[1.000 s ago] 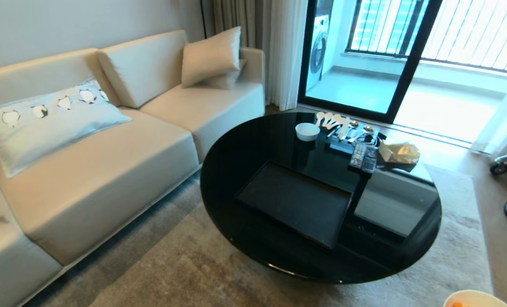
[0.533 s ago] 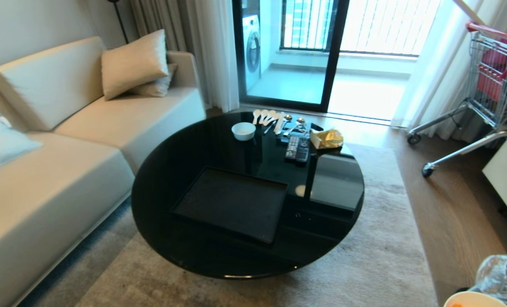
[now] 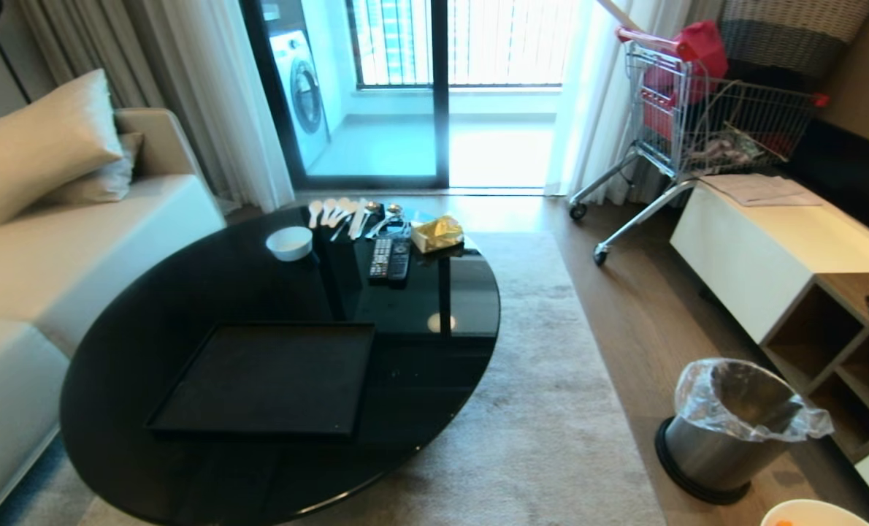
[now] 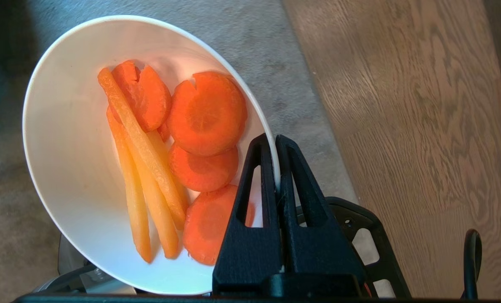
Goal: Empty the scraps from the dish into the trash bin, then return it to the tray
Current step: Move the bowl over the trash can
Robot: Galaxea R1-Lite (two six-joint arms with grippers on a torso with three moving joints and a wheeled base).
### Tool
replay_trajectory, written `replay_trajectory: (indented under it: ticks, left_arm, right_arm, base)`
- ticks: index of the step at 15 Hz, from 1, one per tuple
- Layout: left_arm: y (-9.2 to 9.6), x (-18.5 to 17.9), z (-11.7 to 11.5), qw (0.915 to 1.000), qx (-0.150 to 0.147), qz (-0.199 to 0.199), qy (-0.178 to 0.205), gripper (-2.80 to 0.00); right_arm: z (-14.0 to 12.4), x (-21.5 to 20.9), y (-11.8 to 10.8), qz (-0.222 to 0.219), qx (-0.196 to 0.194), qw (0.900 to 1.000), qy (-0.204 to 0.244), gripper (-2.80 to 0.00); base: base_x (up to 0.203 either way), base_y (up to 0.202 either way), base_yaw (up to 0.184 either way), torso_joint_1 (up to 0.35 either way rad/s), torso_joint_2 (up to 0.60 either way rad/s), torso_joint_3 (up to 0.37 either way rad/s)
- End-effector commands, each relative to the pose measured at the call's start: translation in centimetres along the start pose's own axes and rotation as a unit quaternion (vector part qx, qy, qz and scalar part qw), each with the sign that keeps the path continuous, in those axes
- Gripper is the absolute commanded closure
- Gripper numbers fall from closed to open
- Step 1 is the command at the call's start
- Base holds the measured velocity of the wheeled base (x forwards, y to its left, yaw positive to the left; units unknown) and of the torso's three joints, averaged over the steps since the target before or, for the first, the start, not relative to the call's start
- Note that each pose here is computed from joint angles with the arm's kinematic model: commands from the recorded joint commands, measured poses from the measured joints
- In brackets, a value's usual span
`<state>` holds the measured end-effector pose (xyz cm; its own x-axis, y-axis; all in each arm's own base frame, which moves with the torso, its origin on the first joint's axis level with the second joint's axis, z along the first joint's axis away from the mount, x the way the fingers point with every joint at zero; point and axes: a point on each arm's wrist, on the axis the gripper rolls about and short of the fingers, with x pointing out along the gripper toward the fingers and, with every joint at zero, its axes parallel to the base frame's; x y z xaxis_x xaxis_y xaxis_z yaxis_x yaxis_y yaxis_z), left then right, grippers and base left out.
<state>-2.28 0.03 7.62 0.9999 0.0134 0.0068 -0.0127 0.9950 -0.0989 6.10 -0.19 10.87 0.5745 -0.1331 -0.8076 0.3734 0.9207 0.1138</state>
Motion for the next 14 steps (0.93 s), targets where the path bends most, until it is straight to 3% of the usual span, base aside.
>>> replay_trajectory:
  ticks: [1, 14]
  left_arm:
    - [0.00, 0.00, 0.00, 1.0000, 0.000, 0.000, 0.000, 0.00]
    - [0.00, 0.00, 0.00, 1.0000, 0.000, 0.000, 0.000, 0.00]
  right_arm:
    - [0.03, -0.02, 0.01, 0.000, 0.001, 1.000, 0.000, 0.00]
    - [-0.40, -0.08, -0.19, 0.000, 0.002, 1.000, -0.003, 0.00]
  base:
    - [-0.002, 0.011, -0.169, 0.002, 0.00, 0.002]
    - [0.000, 0.011, -0.166, 0.003, 0.00, 0.003]
